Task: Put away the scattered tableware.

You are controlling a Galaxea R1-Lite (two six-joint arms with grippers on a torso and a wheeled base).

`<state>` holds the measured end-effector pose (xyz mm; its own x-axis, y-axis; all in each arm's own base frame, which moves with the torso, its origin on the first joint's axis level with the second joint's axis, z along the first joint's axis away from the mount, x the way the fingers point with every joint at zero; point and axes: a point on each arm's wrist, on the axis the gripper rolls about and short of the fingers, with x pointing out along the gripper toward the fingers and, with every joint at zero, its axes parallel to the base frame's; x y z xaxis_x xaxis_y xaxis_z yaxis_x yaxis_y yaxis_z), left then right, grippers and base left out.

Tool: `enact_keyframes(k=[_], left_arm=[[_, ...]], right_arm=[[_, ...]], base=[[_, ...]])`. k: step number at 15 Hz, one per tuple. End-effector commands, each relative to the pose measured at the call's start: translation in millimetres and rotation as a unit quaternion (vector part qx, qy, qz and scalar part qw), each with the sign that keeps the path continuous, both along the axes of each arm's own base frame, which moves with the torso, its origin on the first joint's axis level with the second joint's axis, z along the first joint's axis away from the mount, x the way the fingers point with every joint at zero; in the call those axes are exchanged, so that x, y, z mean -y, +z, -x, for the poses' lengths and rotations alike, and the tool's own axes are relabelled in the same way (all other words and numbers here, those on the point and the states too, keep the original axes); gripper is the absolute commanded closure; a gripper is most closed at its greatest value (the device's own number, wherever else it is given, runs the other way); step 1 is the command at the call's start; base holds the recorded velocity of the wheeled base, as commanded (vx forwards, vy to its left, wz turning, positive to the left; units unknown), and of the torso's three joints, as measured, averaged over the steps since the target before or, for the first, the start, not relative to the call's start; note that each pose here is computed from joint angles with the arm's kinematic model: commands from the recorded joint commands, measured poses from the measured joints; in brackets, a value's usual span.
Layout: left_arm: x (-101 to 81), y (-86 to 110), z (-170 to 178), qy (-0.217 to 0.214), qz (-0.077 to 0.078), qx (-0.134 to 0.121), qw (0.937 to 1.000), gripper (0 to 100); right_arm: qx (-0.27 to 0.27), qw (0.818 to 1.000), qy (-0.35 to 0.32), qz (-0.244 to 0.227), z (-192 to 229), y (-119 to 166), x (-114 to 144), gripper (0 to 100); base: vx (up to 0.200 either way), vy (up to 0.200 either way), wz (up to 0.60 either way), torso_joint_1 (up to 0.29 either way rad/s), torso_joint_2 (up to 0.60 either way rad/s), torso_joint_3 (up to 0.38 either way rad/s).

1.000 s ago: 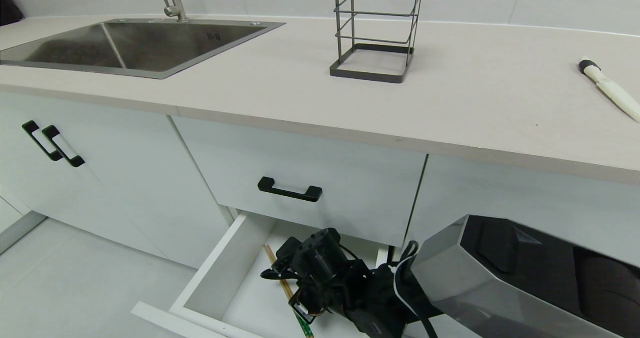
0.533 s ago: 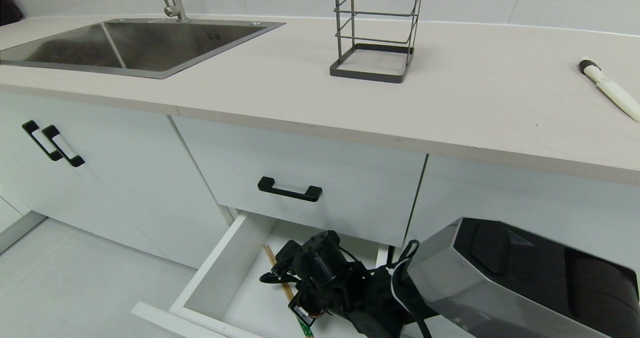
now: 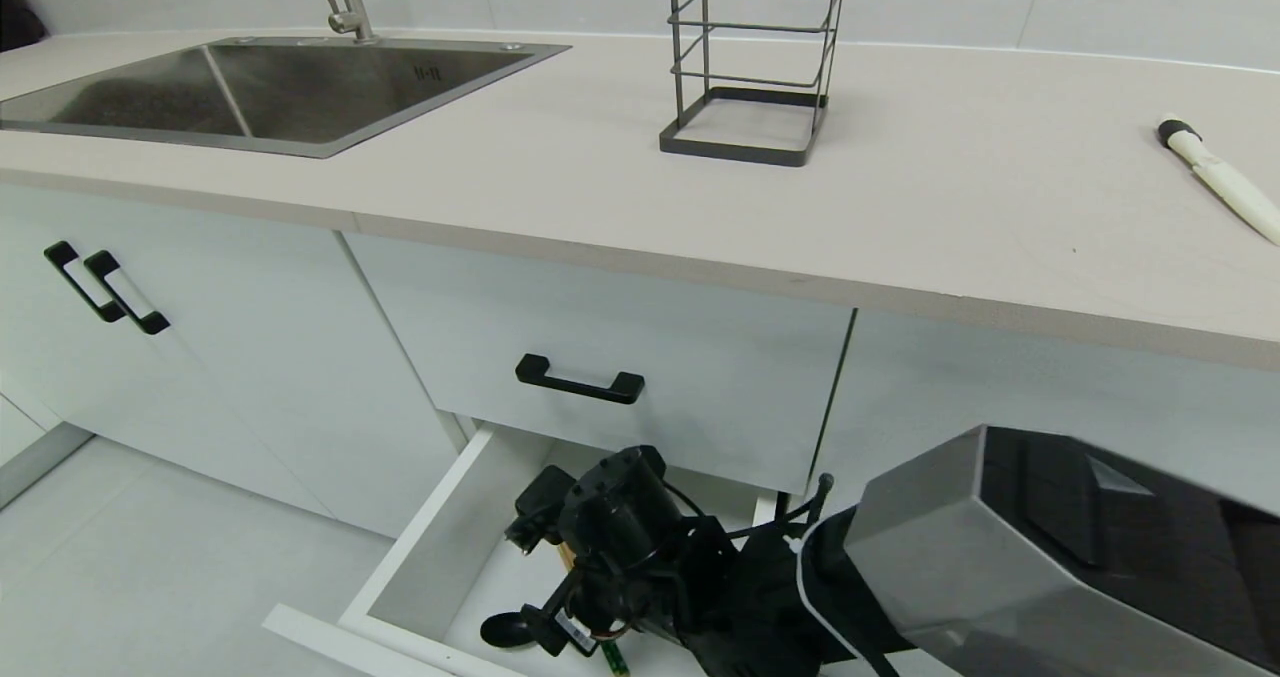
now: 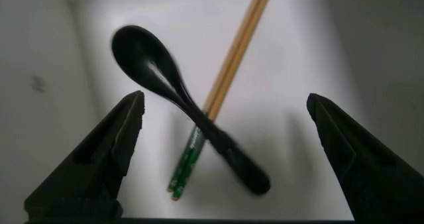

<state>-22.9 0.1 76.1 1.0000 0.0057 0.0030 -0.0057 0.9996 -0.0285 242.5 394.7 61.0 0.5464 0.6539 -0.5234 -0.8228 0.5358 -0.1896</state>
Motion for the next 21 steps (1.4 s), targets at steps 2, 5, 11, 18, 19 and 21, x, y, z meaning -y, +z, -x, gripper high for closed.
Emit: enact_keyframes(k=[2,5,11,18,19,21], left_arm=[[0.0,0.0,0,0.000,0.000,0.000,1.0000,0],[0.0,0.0,0,0.000,0.000,0.000,1.0000,0],[0.0,0.0,0,0.000,0.000,0.000,1.0000,0],[0.0,0.0,0,0.000,0.000,0.000,1.0000,0],[0.0,0.0,0,0.000,0.000,0.000,1.0000,0],[0.0,0.0,0,0.000,0.000,0.000,1.0000,0]], right_arm=[[0.038,0.997,0.031,-0.067,33,62,-2,0],[0.060,0.991,0.049,-0.111,63,67,20,0],[0.070,0.986,0.064,-0.137,98,72,79,0],[0.067,0.984,0.066,-0.152,140,94,208,0],[0.075,0.983,0.049,-0.159,151,93,244,0],[0.091,0.978,0.036,-0.183,173,91,296,0]], base=[[0.000,0.000,0.00,0.000,0.00,0.000],[0.000,0.000,0.00,0.000,0.00,0.000],[0.000,0.000,0.00,0.000,0.00,0.000],[0.000,0.000,0.00,0.000,0.00,0.000],[0.000,0.000,0.00,0.000,0.00,0.000],[0.000,0.000,0.00,0.000,0.00,0.000]])
